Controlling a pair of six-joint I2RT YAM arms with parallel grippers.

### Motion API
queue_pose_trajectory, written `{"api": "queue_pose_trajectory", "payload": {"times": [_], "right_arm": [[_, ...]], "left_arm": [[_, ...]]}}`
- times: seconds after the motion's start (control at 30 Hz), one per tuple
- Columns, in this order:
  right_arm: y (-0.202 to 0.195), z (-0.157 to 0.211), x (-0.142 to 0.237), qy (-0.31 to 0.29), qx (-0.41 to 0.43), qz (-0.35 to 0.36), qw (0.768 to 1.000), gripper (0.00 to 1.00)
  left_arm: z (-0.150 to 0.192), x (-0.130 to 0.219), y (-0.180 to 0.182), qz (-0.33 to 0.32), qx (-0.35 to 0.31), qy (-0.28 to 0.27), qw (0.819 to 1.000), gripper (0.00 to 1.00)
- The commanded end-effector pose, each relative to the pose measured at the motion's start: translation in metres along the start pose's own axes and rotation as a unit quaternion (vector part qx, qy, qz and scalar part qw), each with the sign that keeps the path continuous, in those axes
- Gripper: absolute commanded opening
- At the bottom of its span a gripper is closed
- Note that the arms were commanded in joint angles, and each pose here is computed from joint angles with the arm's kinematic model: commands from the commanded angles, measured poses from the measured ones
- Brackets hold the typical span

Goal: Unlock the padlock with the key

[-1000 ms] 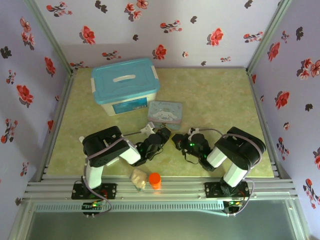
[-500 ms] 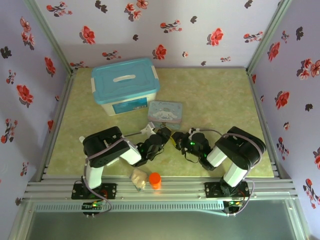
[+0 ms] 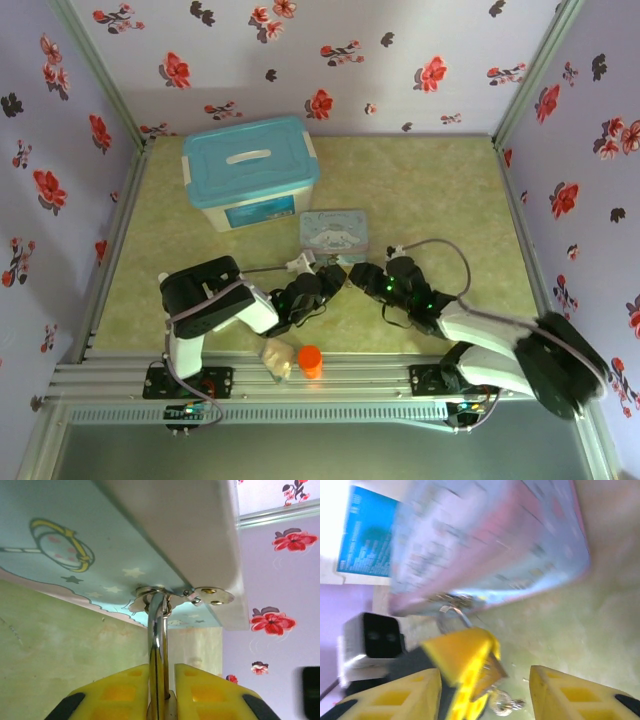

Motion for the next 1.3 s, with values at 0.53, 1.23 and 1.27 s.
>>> {"api": "queue_pose_trajectory", "payload": {"times": [0.53,1.23,1.27], "right_arm": [[0.011,0.051,-0.001,0.129,0.493,0.150,0.847,0.42],[0.018,0.048,-0.039,0.062,0.478,0.160,0.861,0.05],[0.017,0.050,-0.039,0.065,0.458,0.130,0.877,0.04]], "left_arm": [[0.004,0.006,-0.022,0.032,-0.011,0.021,0.999,0.00],[0.007,0.013,-0.024,0.040,0.002,0.042,0.998,0.00],[0.007,0.014,-0.023,0.040,0.002,0.042,0.998,0.00]]}}
Point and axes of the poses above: each hand's point on the last joint's axis, 136 mm out from that joint toward the fingers, its own x axis back along the fingers, its own y axis along the line the jaws close on, z = x × y, the point moved 5 cm from there along x, back along the fingers, and after that the axes turned 12 degrees about x, right-handed, at the moved point
